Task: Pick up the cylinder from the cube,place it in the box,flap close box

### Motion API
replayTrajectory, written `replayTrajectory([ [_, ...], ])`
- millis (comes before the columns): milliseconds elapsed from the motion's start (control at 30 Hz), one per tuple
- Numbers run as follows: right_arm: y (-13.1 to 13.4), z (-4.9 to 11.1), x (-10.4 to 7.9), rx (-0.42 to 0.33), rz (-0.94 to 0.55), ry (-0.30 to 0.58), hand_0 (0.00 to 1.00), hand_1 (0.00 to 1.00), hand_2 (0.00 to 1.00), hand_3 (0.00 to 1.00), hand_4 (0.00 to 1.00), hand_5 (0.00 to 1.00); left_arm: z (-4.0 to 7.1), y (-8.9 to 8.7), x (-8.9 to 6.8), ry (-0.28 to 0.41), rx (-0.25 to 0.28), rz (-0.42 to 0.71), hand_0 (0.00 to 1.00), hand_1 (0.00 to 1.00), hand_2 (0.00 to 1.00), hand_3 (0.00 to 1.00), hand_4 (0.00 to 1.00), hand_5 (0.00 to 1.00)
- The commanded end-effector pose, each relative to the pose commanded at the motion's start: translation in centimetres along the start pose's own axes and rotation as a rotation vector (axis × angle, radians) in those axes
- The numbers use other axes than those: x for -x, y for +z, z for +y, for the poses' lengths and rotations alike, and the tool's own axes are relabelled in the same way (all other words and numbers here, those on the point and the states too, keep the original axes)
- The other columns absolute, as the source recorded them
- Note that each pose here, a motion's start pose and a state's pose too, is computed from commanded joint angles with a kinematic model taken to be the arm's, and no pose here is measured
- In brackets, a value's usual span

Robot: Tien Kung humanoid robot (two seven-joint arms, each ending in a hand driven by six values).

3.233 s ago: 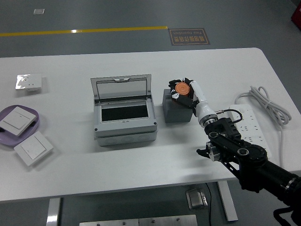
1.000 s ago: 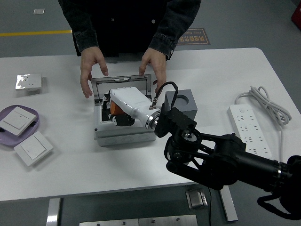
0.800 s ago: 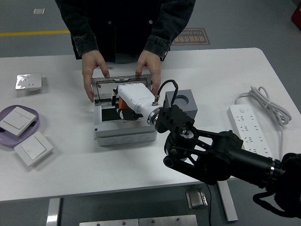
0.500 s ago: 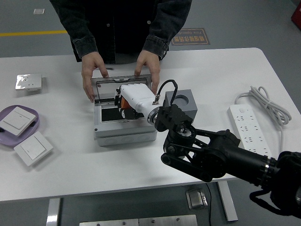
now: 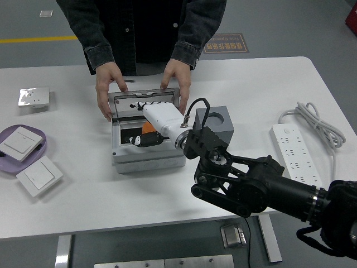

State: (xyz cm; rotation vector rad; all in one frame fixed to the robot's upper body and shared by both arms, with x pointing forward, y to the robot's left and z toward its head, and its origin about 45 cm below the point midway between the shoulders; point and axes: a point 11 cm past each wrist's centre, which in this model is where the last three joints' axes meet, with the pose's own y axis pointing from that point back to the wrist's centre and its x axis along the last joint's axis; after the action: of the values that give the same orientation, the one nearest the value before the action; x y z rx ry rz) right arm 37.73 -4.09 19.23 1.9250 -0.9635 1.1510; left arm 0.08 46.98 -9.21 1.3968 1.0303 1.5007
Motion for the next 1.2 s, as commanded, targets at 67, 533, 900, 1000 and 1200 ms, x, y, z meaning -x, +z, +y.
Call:
replayTrajectory([
  [67,-0.1,0.4,-0.1,-0.013,-0.055,0.003,0.998,0.896,0.868,0.937,0.992,0.642,0.0,0.0,0.1,-0.001,0.000,0.001,0.614,0.629,0.608,0.635,0.720,0.269],
  [533,-1.0,1.9,-8.2,-0.130,-0.436,0.098,0.914,0.800,0.787,0.849,0.948,0.642,0.0,0.3,0.0,0.000,0.006,0.000,0.614,0.629,0.607,0.634,0.713,0.259],
  [900,1.2,-0.6,-9.3,-0.036,-0.495,0.064,0.889,0.780,0.767,0.830,0.942,0.635,0.0,0.7,-0.4,0.007,0.010,-0.003,0.614,0.629,0.607,0.633,0.713,0.259],
  [1000,2.0,-1.4,-9.0,-0.005,-0.486,0.046,0.890,0.779,0.765,0.830,0.917,0.625,0.1,0.9,-0.5,0.009,0.013,-0.004,0.614,0.629,0.607,0.634,0.712,0.257],
  [1200,3.6,-2.1,-9.0,0.044,-0.461,0.042,0.889,0.779,0.762,0.829,0.902,0.618,0.1,0.9,-0.7,0.012,0.012,-0.004,0.614,0.629,0.607,0.634,0.712,0.258],
])
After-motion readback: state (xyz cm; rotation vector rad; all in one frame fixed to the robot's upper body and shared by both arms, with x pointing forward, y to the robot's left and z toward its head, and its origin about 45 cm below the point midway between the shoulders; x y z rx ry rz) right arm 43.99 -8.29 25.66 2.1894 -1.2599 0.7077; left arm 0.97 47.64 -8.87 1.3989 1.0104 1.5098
